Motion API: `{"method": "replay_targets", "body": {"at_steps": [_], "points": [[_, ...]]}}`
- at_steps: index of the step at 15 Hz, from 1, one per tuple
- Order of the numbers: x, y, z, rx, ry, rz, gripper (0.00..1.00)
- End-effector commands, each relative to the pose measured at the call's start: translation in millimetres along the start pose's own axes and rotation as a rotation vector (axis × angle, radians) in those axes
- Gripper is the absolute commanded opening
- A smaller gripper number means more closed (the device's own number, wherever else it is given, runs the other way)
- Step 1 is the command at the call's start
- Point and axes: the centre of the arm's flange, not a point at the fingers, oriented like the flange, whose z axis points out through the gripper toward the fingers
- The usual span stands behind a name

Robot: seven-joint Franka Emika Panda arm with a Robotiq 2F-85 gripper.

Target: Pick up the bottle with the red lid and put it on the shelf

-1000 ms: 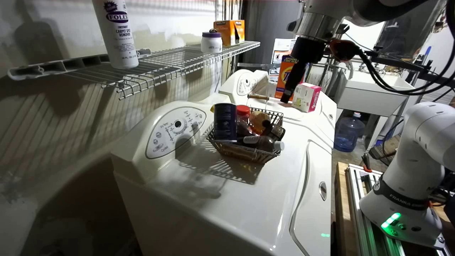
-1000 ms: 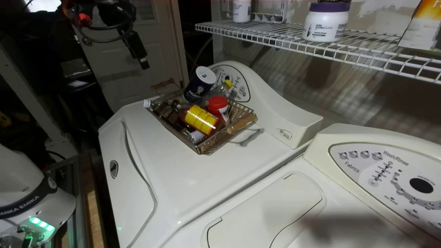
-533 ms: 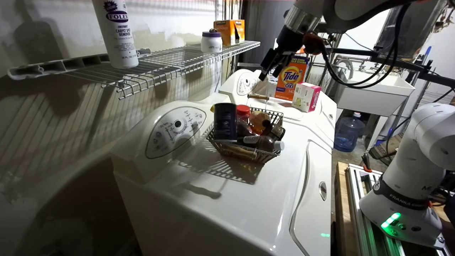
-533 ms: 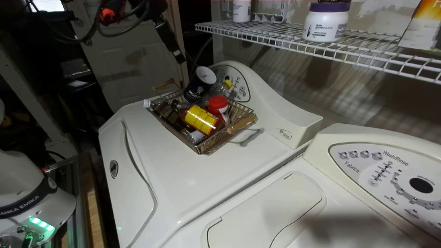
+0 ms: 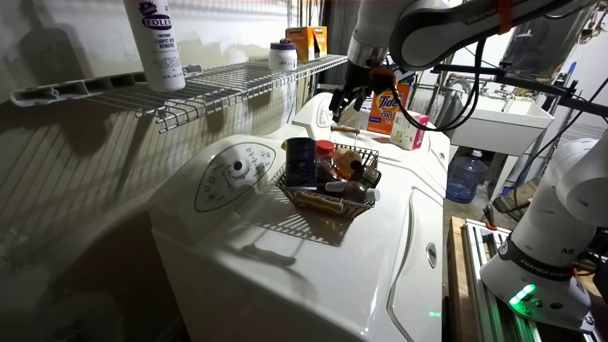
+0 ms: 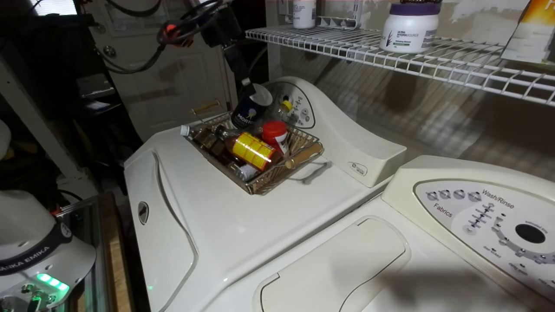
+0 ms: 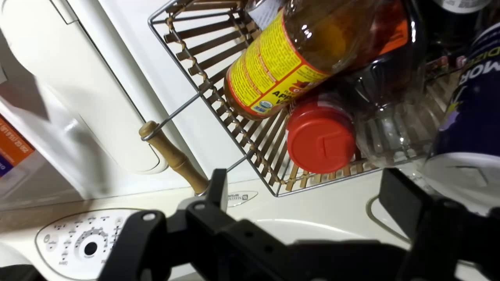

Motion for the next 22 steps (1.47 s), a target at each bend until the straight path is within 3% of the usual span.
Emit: {"method": "replay_targets", "body": {"at_steps": [1,9,14,22], "points": [[26.7,-11.9,15.1,0.008,-0.113,-0.023,1.0],[46.0,-4.9,55.0,0.136,-0.216,0.005,1.0],[41.5,-8.5,77.5,0.174,-0.243,0.065,1.0],[47.0,-15.3,99.8,0.189,-0.15,0.122,1.0]]}}
